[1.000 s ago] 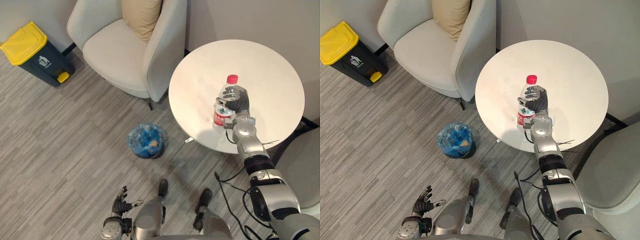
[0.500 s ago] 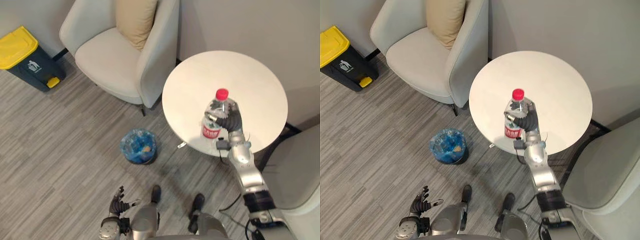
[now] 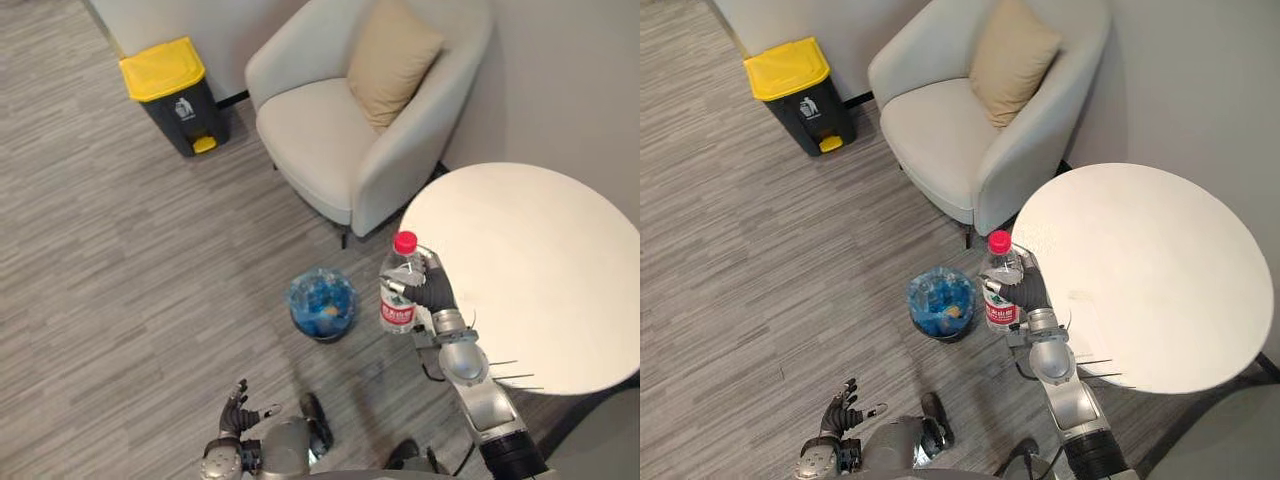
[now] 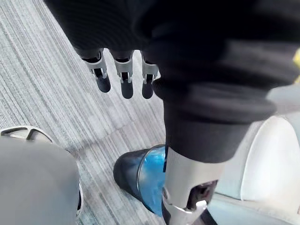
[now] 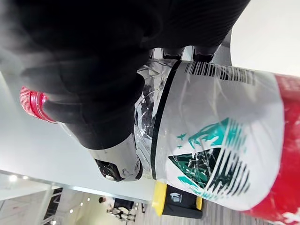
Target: Gather rubbish on tea table into small bin, then transfer packed bag to large trash can.
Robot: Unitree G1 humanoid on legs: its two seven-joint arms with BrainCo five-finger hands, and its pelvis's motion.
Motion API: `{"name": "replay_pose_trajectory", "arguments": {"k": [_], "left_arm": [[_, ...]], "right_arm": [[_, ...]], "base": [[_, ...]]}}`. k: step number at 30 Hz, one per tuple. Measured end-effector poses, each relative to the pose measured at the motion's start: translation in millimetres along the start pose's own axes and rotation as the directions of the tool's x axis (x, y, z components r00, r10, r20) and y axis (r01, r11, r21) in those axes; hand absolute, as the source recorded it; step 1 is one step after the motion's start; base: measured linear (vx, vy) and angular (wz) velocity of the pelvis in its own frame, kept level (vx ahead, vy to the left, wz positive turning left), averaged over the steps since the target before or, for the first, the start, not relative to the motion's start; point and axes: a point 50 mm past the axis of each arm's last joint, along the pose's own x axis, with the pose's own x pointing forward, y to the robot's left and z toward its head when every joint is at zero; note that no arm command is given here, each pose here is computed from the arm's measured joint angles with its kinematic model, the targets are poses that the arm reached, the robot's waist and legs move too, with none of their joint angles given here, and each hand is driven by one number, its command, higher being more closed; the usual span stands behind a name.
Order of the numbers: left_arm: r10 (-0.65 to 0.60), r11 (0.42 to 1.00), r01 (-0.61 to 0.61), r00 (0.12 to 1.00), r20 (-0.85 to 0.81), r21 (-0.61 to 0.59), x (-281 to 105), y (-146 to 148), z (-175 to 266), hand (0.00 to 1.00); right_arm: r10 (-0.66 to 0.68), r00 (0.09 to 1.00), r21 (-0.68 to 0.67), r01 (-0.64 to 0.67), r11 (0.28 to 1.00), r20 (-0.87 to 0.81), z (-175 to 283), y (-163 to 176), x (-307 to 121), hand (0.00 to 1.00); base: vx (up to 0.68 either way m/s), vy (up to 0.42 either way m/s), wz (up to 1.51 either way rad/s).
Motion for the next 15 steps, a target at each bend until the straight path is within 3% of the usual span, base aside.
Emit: {"name": "replay_pose_trajectory", "arguments": {"k": [6, 15], "left_arm": [[0.013, 0.999, -0.012, 1.0, -0.012, 0.042, -1.3, 11.6, -3.6, 0.0], [-0.047, 0.996, 0.046, 0.999, 0.009, 0.078, -0.3, -3.5, 0.0, 0.0]], "right_arm": [[0.076, 0.997, -0.022, -0.077, 0.997, -0.019, -4.7, 15.4, -2.8, 1.0], [0.183, 0.982, -0.11, -0.187, 0.976, -0.047, -12.4, 13.3, -11.5, 1.0]], "base": [[0.13, 0.037, 0.34], [0.12, -0.138, 0.64]]}}
